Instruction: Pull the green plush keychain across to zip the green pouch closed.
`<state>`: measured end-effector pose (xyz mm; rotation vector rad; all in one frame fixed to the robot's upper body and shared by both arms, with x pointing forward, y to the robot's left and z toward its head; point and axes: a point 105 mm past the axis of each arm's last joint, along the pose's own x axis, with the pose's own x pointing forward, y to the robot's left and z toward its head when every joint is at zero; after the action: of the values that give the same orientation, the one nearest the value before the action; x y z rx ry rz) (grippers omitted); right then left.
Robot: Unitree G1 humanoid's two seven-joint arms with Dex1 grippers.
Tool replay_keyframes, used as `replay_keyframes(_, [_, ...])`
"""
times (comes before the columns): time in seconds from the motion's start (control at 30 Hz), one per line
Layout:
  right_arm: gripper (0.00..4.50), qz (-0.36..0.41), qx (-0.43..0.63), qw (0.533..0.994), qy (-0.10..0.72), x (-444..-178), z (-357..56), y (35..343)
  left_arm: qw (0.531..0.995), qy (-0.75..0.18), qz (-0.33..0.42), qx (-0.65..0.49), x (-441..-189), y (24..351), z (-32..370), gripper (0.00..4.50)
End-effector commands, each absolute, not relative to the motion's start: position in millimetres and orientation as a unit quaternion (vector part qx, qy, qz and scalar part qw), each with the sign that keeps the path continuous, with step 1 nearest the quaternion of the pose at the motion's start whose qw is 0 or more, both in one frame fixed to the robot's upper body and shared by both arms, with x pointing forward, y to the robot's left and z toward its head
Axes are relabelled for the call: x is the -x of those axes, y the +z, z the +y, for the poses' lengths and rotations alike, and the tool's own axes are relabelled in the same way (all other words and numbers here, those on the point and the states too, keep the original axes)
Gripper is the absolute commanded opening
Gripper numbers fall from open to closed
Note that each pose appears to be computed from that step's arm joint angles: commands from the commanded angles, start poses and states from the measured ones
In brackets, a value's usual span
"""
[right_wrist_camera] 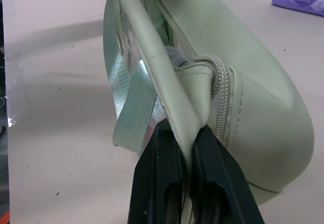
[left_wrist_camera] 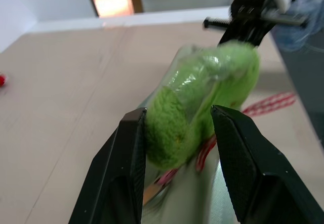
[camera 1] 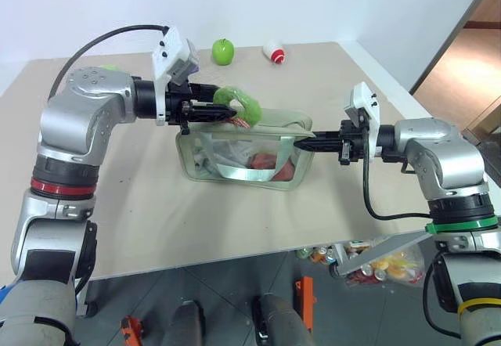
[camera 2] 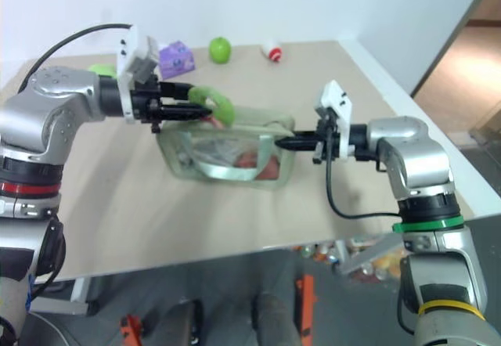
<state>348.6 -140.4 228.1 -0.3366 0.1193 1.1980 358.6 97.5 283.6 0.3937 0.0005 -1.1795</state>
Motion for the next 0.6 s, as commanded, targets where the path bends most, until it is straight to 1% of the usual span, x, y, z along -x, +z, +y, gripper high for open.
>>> replay_keyframes(0.03, [0.0,0.029,0.169,0.803,0.57,-347,-133,242,0.814,-0.541,-0.026,-0.208,-363,300,94,2.06])
replay_keyframes(0.2, [0.0,0.028,0.168,0.804,0.57,-346,-132,241,0.81,-0.542,-0.031,-0.22,-361,311,98,2.06])
replay_keyframes(0.33, [0.0,0.026,0.165,0.806,0.568,-344,-134,241,0.817,-0.525,-0.029,-0.236,-357,321,119,2.06])
replay_keyframes(0.47, [0.0,0.027,0.164,0.806,0.568,-344,-133,239,0.831,-0.514,-0.047,-0.207,-346,339,137,2.06])
replay_keyframes(0.53, [0.0,0.027,0.163,0.806,0.568,-344,-133,239,0.834,-0.514,-0.046,-0.195,-337,339,151,2.06])
replay_keyframes(0.6, [0.0,0.027,0.162,0.805,0.57,-344,-132,238,0.833,-0.517,-0.033,-0.192,-326,332,165,2.06])
